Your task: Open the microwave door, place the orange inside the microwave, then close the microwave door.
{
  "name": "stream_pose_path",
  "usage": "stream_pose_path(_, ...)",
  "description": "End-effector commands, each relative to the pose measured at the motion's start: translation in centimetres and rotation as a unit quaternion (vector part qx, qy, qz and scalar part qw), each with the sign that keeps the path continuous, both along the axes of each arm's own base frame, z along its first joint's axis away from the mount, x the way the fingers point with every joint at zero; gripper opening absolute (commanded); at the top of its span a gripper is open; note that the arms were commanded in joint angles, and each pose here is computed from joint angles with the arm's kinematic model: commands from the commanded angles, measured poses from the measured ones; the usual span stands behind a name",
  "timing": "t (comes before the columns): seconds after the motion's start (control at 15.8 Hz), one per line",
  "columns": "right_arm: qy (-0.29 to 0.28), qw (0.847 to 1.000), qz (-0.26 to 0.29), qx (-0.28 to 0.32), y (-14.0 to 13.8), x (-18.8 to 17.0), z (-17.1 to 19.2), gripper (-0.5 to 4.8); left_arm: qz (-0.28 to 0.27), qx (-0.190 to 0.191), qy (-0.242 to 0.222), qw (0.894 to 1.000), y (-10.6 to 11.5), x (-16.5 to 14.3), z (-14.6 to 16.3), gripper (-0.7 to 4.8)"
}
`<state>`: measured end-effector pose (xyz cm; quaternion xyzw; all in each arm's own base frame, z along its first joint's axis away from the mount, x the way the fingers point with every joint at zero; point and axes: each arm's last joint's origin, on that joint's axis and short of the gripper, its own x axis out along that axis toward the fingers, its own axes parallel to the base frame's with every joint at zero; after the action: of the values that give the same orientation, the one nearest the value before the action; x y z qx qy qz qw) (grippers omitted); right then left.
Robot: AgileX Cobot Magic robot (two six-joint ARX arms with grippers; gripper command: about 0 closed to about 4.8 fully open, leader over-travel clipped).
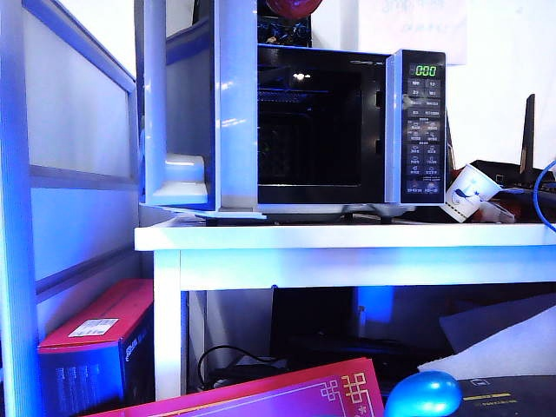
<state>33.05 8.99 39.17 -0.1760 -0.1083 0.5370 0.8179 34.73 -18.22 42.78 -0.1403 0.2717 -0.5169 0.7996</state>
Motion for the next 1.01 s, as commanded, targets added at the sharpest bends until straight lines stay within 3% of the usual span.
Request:
stream_pose_path(0.06, -0.019, 1.000, -0.001, -0.003, 0.8, -0.3, 0.3, 4.79, -0.005, -0.007, -0.006, 1.000, 0.0, -0.2, 0.3, 1.92)
stream_pose_path(0.63, -0.024, 1.000, 0.012, -0.006, 3.1, 0.0, -0.5, 4.79, -0.030, -0.019, 0.007, 0.999, -0.1, -0.3, 0.4, 1.92)
stream_pose_path(1.01, 0.039, 0.998, 0.012, 0.040, 3.1, 0.0, 0.1, 4.79, -0.037, -0.013, -0.013, 0.999, -0.1, -0.3, 0.4, 1.92)
